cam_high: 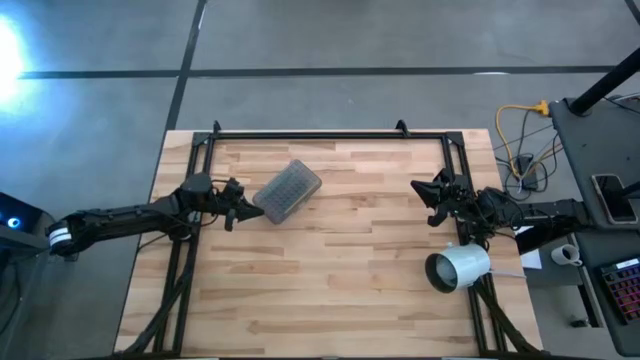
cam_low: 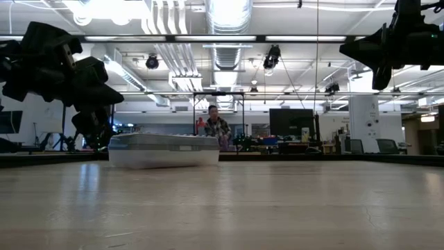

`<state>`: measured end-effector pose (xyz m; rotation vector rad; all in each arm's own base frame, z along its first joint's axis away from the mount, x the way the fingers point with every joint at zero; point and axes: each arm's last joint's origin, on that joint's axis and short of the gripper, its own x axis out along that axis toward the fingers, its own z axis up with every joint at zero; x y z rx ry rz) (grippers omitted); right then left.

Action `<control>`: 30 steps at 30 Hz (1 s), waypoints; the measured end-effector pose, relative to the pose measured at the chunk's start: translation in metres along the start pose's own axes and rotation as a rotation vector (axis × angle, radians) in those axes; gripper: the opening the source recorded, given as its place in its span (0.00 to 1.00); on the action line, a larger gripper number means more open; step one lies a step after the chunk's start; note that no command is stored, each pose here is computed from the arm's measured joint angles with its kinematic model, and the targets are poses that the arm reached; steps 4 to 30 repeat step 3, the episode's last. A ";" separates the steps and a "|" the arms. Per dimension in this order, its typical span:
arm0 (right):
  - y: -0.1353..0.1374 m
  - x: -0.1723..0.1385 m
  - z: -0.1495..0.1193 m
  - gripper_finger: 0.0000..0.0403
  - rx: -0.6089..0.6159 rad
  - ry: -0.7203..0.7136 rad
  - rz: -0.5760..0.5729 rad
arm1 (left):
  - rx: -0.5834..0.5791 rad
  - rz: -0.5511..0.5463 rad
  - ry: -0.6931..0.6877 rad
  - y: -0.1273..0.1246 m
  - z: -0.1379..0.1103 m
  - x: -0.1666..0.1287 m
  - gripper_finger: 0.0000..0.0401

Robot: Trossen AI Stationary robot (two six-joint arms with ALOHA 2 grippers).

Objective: Pick & place school supplies into a supply box
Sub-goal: Return to Home Position

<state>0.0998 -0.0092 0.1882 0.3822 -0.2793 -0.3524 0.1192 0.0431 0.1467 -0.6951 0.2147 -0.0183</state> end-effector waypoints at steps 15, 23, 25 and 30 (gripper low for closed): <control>0.000 0.000 0.000 0.02 0.000 0.000 0.000 | 0.000 0.000 0.000 0.000 0.000 0.000 0.00; 0.000 0.000 0.000 0.02 0.000 0.000 0.000 | 0.000 0.000 0.000 0.000 0.000 0.000 0.00; 0.000 0.000 0.000 0.02 0.000 0.000 0.000 | 0.000 0.000 0.000 0.000 0.000 0.000 0.00; 0.000 0.000 0.000 0.02 0.000 0.000 0.000 | 0.000 0.000 0.000 0.000 0.000 0.000 0.00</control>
